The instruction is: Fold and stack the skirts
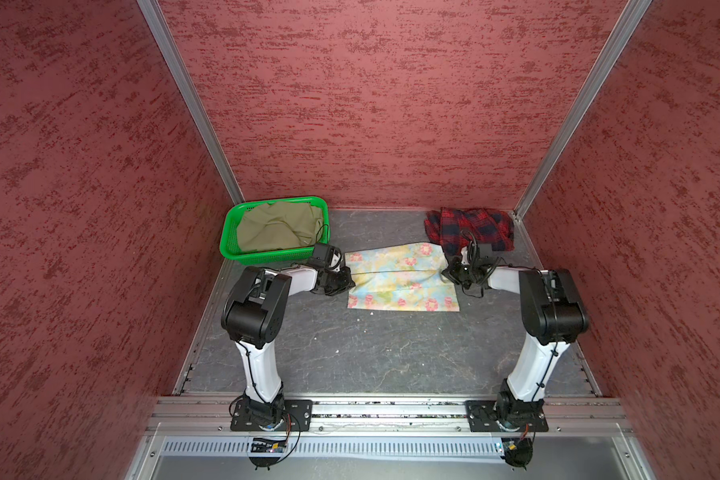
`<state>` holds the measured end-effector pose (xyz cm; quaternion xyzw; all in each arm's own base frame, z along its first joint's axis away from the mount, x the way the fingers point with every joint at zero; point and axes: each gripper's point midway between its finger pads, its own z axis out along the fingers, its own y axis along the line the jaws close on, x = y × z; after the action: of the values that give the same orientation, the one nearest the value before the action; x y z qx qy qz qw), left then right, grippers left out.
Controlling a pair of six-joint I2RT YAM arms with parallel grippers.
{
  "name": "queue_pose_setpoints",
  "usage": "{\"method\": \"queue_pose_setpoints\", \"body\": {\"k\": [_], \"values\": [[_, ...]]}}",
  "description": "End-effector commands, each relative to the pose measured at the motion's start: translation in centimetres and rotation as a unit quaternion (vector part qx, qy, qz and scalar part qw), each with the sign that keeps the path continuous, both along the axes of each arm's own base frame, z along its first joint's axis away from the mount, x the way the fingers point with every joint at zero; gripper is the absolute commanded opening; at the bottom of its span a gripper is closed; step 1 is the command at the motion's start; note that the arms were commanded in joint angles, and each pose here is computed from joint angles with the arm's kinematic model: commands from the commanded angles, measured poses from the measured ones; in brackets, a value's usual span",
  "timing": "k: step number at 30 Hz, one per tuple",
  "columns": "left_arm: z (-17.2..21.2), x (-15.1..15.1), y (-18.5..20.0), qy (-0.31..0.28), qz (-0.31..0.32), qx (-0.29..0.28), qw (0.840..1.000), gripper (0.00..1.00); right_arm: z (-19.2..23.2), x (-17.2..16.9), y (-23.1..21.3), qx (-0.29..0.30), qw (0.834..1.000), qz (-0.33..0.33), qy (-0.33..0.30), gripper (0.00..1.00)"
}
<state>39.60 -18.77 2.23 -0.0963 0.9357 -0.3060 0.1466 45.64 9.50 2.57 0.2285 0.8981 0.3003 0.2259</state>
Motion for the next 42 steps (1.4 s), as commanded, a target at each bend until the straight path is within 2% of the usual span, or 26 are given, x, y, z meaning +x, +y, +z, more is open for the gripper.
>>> {"method": "queue_pose_setpoints", "body": {"k": [1, 8, 13, 17, 22, 27, 31, 34, 42], "values": [[-1.9, -1.0, 2.5, 0.041, 0.023, 0.045, 0.998, 0.0, -2.6, -0.2, 0.3, -0.021, 0.998, -0.001, 0.052, 0.0], [-0.1, 0.6, 3.9, 0.027, 0.046, 0.046, 0.997, 0.0, 0.4, 2.7, 1.3, -0.019, 1.0, 0.014, 0.011, 0.0], [5.0, 3.1, 4.1, -0.031, 0.055, 0.042, 0.997, 0.0, 7.1, 4.7, 1.5, -0.029, 0.996, 0.032, -0.076, 0.0], [9.3, 4.6, 4.6, -0.084, 0.057, 0.057, 0.993, 0.0, 11.4, 5.7, 1.6, -0.034, 0.992, 0.039, -0.119, 0.0], [11.9, 4.0, 5.6, -0.12, 0.056, 0.083, 0.988, 0.0, 15.1, 4.5, 1.4, -0.039, 0.987, 0.042, -0.147, 0.0], [12.8, 2.0, 5.9, -0.137, 0.06, 0.078, 0.986, 0.0, 17.1, 1.2, 1.0, -0.043, 0.985, 0.037, -0.161, 0.0], [11.8, 0.0, 6.0, -0.136, 0.062, 0.077, 0.986, 0.0, 16.4, -1.9, 0.6, -0.044, 0.987, 0.033, -0.152, 0.01], [9.6, -1.9, 6.0, -0.117, 0.066, 0.078, 0.988, 0.0, 13.9, -4.2, 0.2, -0.049, 0.99, 0.028, -0.129, 0.01], [1.2, -7.5, 3.7, -0.046, 0.044, 0.097, 0.993, 0.01, 3.3, -8.2, -0.9, -0.067, 0.997, 0.012, -0.022, 0.0]]}}
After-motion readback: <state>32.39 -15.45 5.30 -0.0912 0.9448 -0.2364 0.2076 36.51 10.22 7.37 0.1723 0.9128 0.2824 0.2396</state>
